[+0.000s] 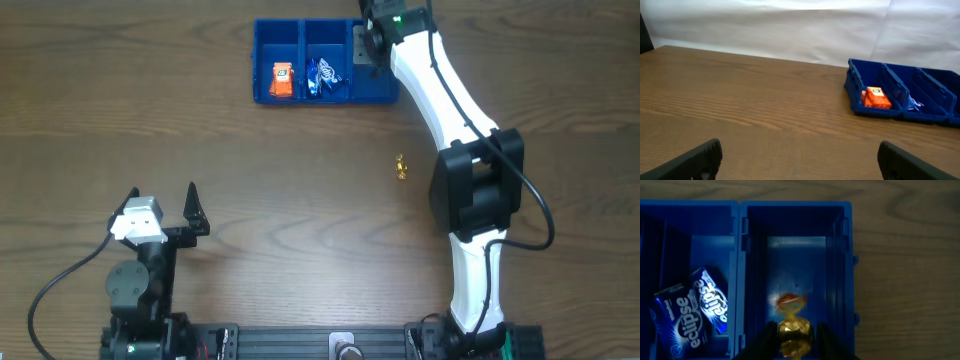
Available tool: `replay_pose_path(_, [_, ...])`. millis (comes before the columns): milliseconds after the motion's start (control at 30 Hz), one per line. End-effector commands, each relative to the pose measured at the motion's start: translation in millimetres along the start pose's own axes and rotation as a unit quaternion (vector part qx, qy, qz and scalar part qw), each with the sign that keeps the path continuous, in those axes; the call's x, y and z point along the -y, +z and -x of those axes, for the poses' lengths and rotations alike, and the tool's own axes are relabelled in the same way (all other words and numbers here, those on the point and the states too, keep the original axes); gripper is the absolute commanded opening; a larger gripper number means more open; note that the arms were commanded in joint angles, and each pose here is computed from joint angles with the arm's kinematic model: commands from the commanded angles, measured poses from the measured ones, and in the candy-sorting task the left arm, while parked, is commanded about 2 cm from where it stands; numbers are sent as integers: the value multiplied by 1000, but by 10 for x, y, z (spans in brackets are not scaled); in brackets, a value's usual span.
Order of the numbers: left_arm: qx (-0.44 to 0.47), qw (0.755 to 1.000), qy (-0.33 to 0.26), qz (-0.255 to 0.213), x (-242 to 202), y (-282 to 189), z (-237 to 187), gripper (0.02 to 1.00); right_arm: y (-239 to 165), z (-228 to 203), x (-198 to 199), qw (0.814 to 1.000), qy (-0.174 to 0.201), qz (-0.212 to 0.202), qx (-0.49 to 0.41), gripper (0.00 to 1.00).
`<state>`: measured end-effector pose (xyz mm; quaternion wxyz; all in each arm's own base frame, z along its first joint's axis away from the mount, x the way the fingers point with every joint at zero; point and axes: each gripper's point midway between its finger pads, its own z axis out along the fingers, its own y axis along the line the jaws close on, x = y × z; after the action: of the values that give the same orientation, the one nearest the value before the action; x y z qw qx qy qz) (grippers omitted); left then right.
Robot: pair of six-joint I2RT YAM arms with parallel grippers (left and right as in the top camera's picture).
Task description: Sort Candies Into Trays
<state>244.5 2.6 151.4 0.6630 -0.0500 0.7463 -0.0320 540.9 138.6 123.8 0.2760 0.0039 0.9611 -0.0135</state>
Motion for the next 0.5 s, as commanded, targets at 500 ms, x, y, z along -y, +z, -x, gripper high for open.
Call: replay_pose_path(500, [-26,1000,2,8,-40,13,-178,998,-863,-755,334,999,-9,4,-48,627])
